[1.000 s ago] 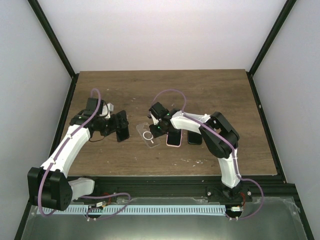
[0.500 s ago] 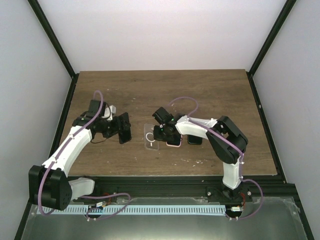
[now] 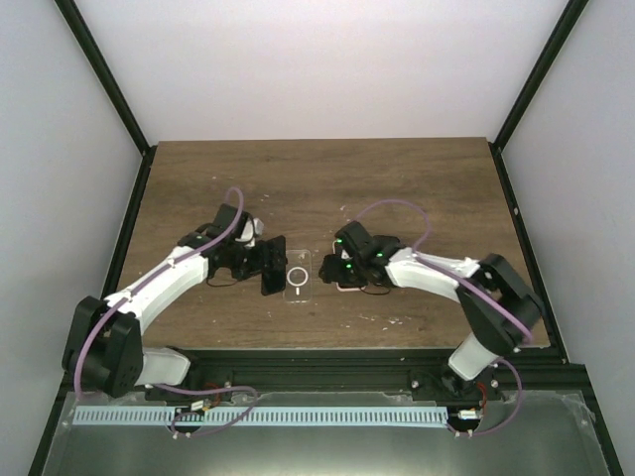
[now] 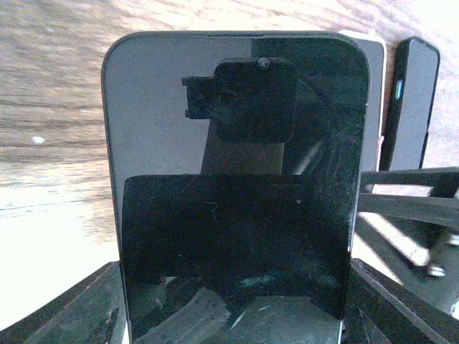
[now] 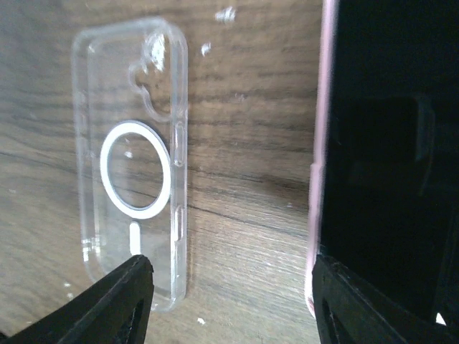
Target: Put the phone into the phone case
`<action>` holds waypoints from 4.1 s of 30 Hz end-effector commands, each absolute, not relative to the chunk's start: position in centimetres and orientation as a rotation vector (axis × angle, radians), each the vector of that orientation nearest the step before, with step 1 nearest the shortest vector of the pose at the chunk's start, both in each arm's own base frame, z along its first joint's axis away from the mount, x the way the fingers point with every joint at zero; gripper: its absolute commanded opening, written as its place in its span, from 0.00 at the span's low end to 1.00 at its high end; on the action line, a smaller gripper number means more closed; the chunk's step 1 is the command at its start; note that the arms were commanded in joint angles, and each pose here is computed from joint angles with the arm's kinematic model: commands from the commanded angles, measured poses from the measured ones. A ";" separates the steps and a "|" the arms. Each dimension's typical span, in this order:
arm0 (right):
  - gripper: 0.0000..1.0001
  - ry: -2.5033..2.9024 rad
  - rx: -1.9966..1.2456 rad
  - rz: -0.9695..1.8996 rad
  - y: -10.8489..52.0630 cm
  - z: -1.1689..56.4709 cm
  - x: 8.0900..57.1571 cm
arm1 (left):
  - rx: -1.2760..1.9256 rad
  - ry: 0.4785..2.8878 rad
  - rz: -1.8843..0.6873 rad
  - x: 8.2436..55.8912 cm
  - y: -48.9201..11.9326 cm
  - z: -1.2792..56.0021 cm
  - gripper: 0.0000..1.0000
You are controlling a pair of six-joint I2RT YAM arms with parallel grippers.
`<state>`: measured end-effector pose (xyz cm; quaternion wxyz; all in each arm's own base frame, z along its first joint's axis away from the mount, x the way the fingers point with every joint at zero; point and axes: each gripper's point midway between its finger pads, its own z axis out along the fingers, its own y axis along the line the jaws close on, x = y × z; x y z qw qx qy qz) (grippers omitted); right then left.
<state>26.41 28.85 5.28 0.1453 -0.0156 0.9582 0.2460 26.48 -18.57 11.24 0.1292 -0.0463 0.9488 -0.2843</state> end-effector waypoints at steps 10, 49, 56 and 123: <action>0.48 2.422 -0.302 1.365 32.0 13.5 23.4 | -0.116 2.754 -0.917 28.1 -24.4 10.7 0.34; 0.01 2.581 -0.034 1.362 34.8 10.4 21.7 | -0.122 2.748 -0.863 27.9 -23.9 11.8 0.80; 0.01 2.616 0.026 1.296 34.6 8.8 22.4 | -0.110 2.651 -1.050 28.7 -22.8 13.8 1.00; 0.17 2.811 -0.014 1.317 33.5 3.7 23.4 | -0.179 2.677 -1.263 27.3 -22.8 6.0 0.58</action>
